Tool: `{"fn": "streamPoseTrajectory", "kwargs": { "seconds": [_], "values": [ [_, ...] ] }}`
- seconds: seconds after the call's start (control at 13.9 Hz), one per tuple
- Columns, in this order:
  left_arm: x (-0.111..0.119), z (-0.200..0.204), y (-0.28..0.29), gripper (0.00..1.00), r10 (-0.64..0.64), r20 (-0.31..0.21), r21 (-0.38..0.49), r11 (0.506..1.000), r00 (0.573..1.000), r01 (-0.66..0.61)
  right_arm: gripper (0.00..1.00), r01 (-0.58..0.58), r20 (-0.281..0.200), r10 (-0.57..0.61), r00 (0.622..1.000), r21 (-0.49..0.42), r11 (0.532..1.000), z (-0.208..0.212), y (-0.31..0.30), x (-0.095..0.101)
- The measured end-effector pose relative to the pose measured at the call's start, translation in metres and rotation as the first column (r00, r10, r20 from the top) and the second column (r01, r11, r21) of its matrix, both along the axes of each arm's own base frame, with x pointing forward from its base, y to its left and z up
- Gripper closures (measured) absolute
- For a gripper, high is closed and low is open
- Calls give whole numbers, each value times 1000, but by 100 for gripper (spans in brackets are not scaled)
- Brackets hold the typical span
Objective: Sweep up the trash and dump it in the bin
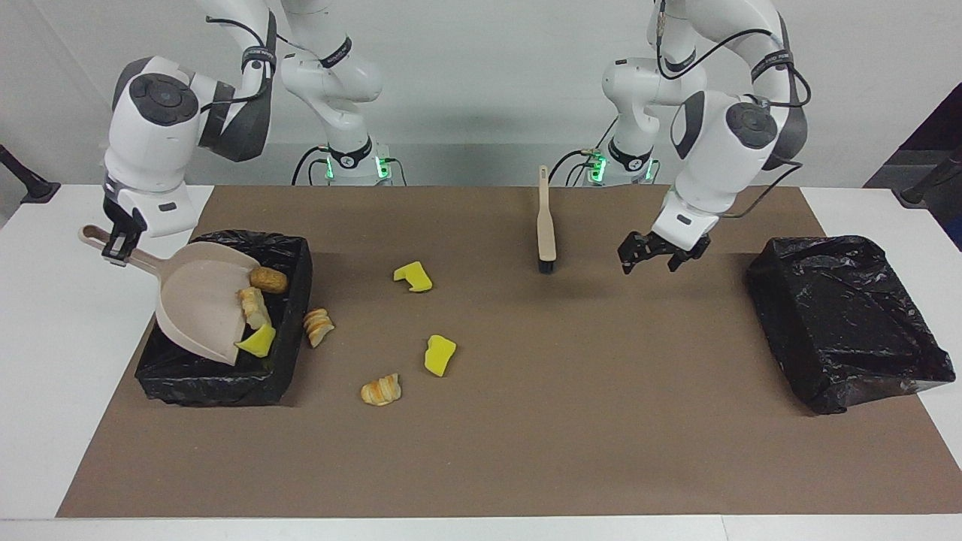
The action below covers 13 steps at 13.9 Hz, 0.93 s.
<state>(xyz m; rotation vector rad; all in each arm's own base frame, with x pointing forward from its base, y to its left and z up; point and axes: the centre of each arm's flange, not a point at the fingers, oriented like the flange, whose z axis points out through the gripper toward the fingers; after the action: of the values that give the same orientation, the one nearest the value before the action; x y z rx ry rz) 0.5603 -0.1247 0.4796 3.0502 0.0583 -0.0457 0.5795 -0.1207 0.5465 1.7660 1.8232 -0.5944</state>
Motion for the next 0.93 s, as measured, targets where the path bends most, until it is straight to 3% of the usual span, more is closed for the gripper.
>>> {"fn": "streamPoseTrajectory", "kwargs": {
  "seconds": [0.29, 0.58, 0.72, 0.93],
  "values": [
    [-5, 65, 32, 0, -59, -36, 46, 997, 998, 60, 68, 4, 46, -1, 999, -56, 998, 58, 5, -17],
    [-20, 112, 44, 0, -149, -12, 101, 984, 989, 149, 68, 22, 83, -19, 996, -38, 999, 81, 30, -17],
    [-20, 112, 48, 0, -150, -13, 101, 983, 989, 150, 68, 60, 123, -63, 990, 27, 998, 76, 61, -15],
    [-19, 111, 48, 0, -149, -16, 101, 984, 989, 150, 68, 203, 197, -244, 950, 206, 957, 68, 116, -16]
  ]
}}
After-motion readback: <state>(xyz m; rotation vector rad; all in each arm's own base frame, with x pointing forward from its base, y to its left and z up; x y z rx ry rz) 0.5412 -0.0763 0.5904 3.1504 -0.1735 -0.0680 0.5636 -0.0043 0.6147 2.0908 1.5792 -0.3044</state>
